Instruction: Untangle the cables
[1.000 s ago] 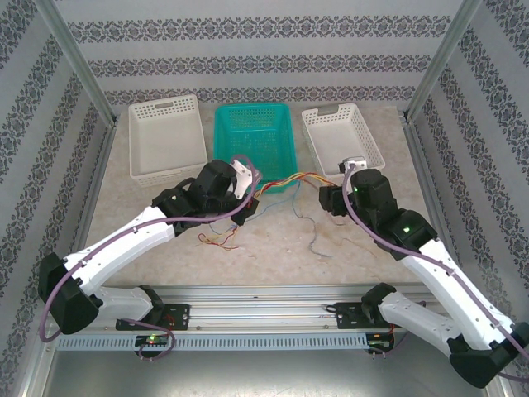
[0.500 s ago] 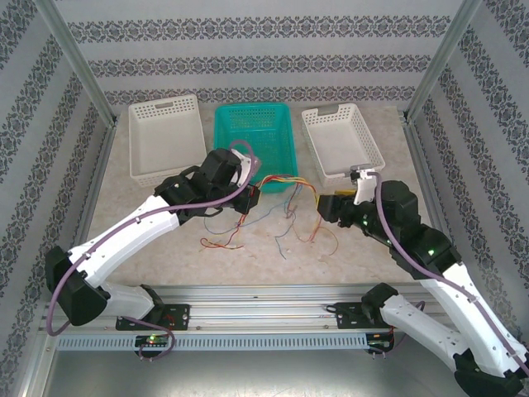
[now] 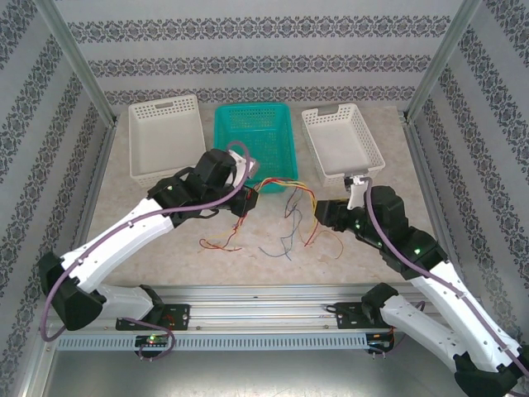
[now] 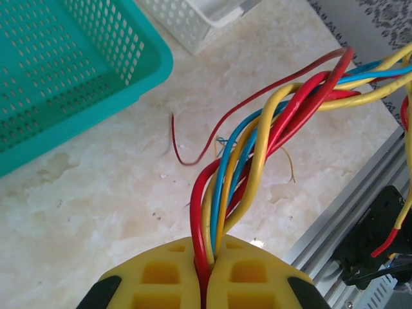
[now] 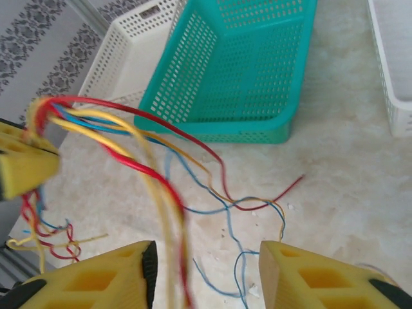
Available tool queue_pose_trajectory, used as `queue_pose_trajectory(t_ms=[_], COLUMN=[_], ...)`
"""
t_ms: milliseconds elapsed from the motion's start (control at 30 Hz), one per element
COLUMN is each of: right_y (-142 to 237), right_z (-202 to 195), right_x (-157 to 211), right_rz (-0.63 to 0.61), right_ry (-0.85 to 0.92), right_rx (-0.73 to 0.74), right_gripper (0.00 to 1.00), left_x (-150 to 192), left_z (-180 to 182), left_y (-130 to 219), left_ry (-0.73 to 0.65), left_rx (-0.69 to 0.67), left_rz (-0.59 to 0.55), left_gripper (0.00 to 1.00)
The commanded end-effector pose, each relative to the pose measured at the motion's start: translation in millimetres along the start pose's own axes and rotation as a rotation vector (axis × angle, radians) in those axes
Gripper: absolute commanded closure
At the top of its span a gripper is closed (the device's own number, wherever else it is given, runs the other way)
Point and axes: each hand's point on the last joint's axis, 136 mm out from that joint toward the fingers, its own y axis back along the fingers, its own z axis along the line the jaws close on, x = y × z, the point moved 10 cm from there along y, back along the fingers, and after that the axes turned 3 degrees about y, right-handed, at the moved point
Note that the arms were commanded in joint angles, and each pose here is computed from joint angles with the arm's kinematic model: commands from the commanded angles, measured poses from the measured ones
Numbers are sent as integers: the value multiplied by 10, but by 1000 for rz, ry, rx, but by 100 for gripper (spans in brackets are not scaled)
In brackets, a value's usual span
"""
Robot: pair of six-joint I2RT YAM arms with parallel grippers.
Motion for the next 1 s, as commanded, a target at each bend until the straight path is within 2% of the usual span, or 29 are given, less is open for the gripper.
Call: queue_pose_trajectory(t_ms=[0, 200, 467, 533, 600, 767, 967], right_y=[6, -80, -480, -557, -632, -841, -1006], right_z=[-52, -137, -254, -286, -337, -424, -436], right_x=[-16, 200, 566, 640, 703, 825, 947], right_rz=[-59, -71, -40, -38, -26, 38, 68], right_ry=[-17, -44, -94, -97, -98, -96, -72], right_rx=[26, -37, -191, -212, -194, -150, -114], right_gripper=[57, 57, 56, 60, 64, 63, 56], left_x=[-48, -105, -160, -156, -155, -157, -157], left_z=[39, 54, -23, -21, -31, -53, -67], left_y=[141, 187, 286, 326, 368, 422, 434], left_ry=[-58, -18, 7, 14, 23, 55, 74], left_rx=[-29, -20, 52, 49, 54, 79, 100], left_rz=[-75, -145, -193, -205, -215, -229, -232], left_gripper=[100, 100, 100, 100, 100, 100, 100])
